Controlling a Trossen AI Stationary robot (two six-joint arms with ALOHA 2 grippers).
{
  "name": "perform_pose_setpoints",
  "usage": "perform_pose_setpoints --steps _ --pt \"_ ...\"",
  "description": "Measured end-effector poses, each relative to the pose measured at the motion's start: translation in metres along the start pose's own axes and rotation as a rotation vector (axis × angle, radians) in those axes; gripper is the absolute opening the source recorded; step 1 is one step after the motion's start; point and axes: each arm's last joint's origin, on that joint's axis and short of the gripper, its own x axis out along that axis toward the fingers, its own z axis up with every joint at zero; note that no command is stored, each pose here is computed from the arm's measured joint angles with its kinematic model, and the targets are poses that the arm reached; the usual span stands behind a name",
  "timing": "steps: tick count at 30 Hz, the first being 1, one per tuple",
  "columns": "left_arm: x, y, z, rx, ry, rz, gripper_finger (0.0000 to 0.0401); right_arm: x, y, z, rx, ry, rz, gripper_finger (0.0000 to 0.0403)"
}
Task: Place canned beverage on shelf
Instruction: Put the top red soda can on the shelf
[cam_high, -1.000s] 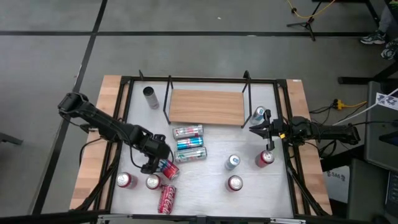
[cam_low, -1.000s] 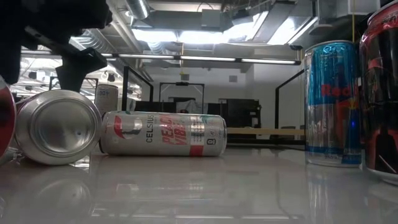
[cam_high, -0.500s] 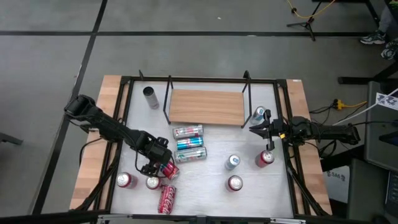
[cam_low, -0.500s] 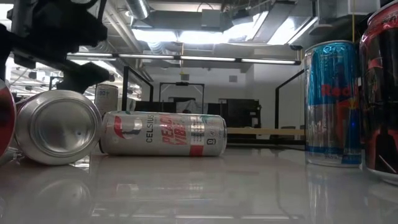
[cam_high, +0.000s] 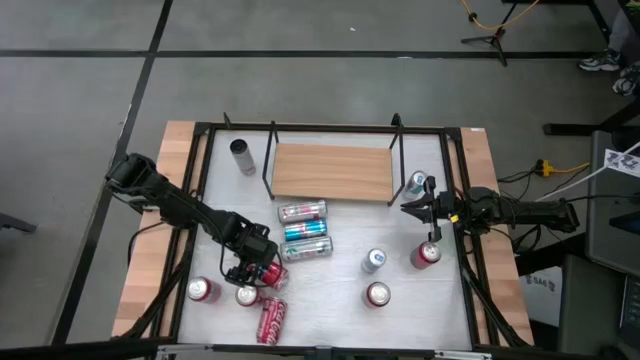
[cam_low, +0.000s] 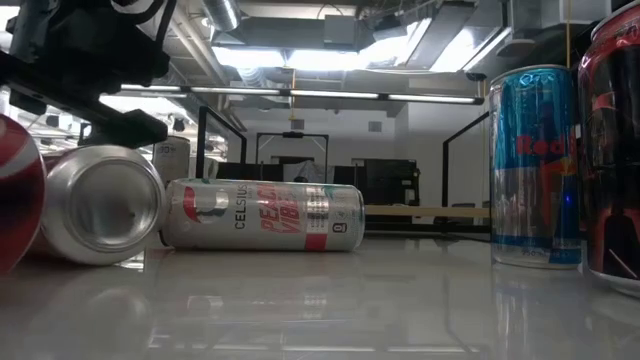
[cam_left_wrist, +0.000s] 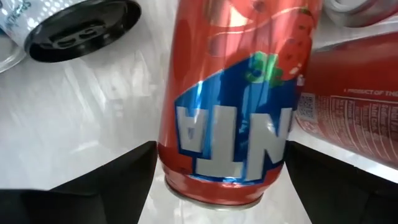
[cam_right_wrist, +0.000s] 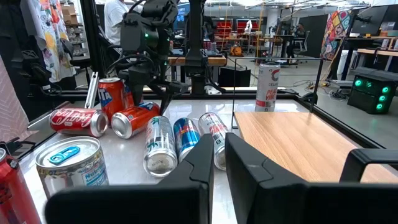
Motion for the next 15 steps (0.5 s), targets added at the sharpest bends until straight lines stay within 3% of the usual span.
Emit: perform_pose_setpoints --steps 15 --pt "-0.0005 -0.0008 0.0093 0.009 -0.098 0.002 0.0344 0.0 0.0 0.0 0.0 0.0 0.0 0.0033"
